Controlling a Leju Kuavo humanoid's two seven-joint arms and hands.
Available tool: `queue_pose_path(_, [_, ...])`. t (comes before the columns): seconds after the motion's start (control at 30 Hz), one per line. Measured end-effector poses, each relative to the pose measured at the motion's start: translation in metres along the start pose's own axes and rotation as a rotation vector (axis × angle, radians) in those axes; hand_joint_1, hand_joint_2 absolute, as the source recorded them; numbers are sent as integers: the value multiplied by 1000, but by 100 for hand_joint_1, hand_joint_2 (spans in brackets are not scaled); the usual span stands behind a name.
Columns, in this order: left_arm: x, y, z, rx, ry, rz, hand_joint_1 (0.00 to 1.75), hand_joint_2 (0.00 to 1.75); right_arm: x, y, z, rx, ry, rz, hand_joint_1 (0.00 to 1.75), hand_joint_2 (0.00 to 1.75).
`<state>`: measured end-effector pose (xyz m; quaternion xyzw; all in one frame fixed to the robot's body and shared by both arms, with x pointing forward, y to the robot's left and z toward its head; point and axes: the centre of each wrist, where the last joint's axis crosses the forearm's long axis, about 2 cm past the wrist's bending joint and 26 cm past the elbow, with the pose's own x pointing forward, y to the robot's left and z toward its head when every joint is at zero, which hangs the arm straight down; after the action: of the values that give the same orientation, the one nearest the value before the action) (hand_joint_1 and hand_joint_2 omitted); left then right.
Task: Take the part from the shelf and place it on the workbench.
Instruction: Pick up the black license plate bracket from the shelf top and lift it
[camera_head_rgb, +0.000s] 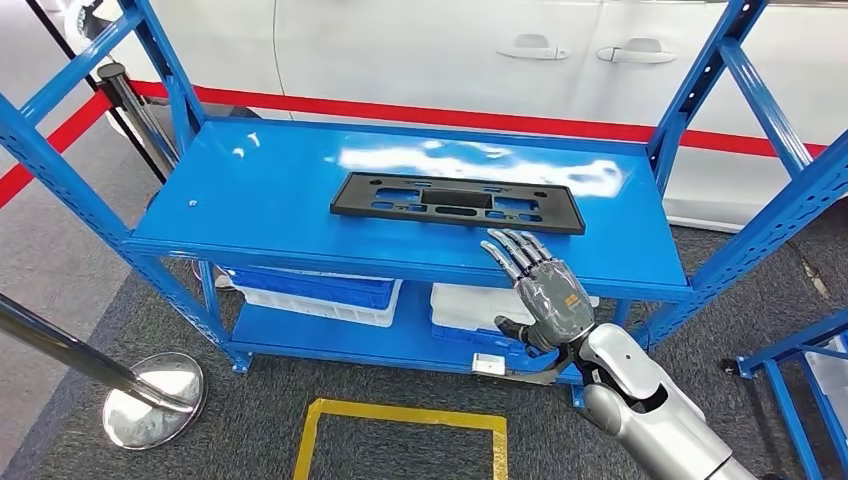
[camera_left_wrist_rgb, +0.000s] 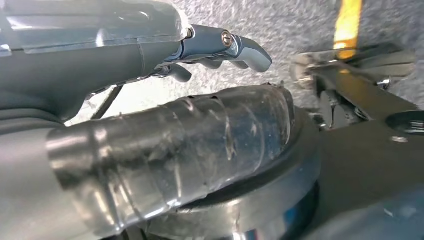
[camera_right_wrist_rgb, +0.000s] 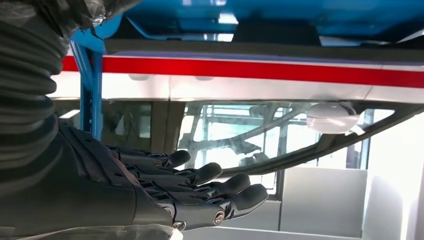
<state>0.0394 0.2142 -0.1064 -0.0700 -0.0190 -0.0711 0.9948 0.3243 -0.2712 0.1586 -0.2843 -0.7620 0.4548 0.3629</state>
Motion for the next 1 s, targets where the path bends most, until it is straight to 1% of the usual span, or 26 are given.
queue_pose_path(0.33, [1,0,0,1,-1,-9,0,0,-24,-4,4,-28,112,25,0,175])
queue_pose_path(0.53, [0,-1,0,-1,2,-9,0,0,-29,-1,7,-16,133,25,0,175])
queue_pose_path(0.8, [3,-2,0,-1,-3,-11,0,0,-35,3,14,-24,167,1,0,175])
queue_pose_path(1.0, [1,-2,0,0,1,-13,0,0,-34,15,22,2,189,-21,0,175])
